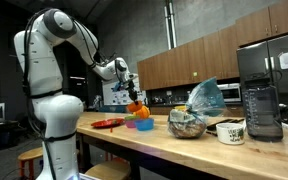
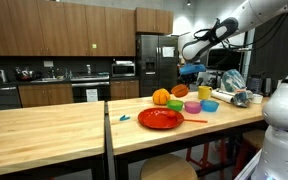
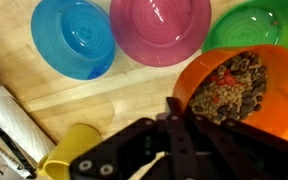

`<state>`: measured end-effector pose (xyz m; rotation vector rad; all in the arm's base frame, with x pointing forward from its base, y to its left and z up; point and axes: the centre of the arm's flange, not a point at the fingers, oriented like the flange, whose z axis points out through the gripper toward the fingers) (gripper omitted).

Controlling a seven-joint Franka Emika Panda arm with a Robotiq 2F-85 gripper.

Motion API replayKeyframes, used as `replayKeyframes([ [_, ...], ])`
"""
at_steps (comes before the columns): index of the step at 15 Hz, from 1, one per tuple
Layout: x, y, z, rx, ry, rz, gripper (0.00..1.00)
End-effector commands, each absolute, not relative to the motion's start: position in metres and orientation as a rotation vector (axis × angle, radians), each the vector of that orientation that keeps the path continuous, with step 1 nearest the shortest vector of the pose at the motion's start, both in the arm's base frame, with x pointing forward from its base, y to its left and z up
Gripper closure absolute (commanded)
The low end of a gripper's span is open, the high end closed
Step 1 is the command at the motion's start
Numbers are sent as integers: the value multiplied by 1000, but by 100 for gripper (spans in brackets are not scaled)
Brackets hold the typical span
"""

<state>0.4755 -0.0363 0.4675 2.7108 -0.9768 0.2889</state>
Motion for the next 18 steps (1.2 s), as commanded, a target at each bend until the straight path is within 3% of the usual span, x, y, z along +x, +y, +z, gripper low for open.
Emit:
replayKeyframes([
  [1,473,-13,471,2636,-979,318,99],
  [18,462,57,470,2244,-685,397,99],
])
